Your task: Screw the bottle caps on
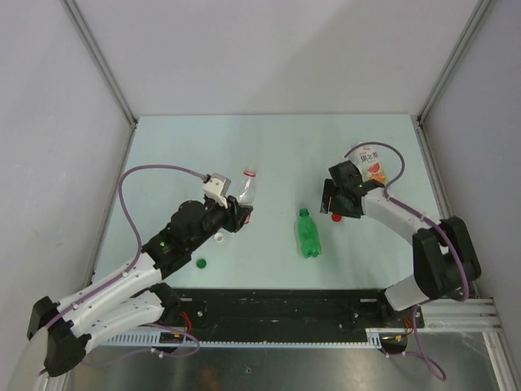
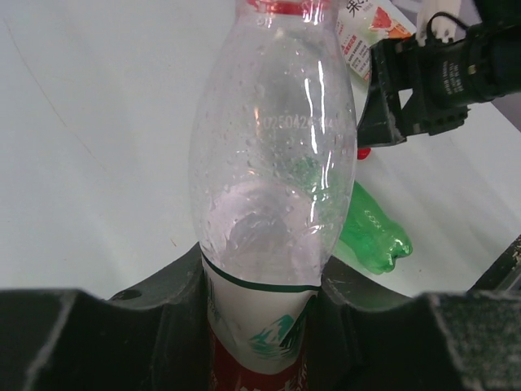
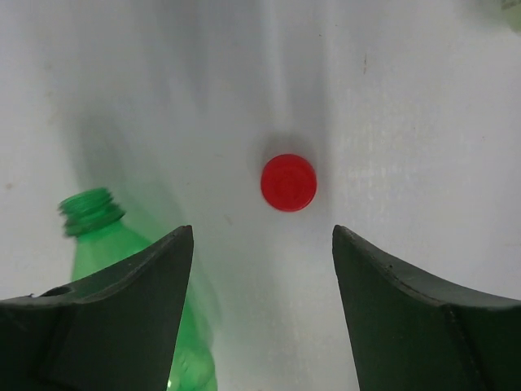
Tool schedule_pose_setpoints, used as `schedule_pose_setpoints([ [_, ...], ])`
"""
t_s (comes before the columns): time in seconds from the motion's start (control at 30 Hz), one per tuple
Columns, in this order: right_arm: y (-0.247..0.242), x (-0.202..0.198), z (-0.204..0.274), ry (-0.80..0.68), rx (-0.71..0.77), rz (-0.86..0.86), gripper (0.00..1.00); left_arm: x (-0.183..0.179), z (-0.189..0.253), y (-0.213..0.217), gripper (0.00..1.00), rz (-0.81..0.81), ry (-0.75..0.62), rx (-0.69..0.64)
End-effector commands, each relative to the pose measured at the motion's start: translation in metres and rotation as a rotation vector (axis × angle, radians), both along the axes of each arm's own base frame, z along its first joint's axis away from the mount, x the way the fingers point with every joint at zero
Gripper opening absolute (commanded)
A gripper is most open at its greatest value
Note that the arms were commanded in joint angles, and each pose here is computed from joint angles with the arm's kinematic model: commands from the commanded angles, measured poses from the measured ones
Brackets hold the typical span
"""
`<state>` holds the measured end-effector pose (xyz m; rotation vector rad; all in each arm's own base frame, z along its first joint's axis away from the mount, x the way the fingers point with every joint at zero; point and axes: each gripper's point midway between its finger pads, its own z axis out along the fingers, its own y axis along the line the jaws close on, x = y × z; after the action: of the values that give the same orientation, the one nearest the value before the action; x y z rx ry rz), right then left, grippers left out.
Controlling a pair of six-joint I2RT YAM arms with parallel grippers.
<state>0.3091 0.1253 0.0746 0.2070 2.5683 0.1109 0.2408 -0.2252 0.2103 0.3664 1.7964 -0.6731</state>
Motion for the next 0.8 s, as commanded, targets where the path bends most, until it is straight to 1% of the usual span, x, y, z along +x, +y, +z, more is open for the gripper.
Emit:
schedule_pose_setpoints([
  [0.0, -0.007, 0.018, -0.017, 0.003, -0.028, -0.072, 0.72, 0.006, 0.015, 0.002, 0.40, 0.037, -0.022, -0.034],
  [0.07, -0.006, 0.020, -0.028, 0.028, -0.021, -0.077, 0.70, 0.006, 0.014, 0.001, 0.40, 0.030, -0.020, -0.033],
  [0.2, -0.014, 0.021, -0.043, 0.052, -0.058, -0.128, 0.66, 0.004, 0.016, -0.001, 0.40, 0.016, -0.025, -0.035],
  [0.4, -0.016, 0.025, -0.052, 0.055, -0.060, -0.162, 0.59, 0.000, 0.018, -0.005, 0.40, -0.020, -0.030, -0.036],
  [0.5, -0.018, 0.026, -0.057, 0.057, -0.069, -0.172, 0.58, -0.004, 0.017, -0.010, 0.40, -0.060, -0.024, -0.038],
  [0.57, -0.019, 0.027, -0.059, 0.061, -0.074, -0.175, 0.54, -0.009, 0.017, -0.015, 0.40, -0.100, -0.020, -0.040],
  [0.67, -0.017, 0.024, -0.060, 0.070, -0.063, -0.175, 0.46, -0.011, 0.017, -0.016, 0.40, -0.116, -0.025, -0.036],
  [0.77, -0.016, 0.019, -0.056, 0.077, -0.070, -0.180, 0.43, -0.013, 0.018, -0.018, 0.39, -0.134, -0.034, -0.033],
])
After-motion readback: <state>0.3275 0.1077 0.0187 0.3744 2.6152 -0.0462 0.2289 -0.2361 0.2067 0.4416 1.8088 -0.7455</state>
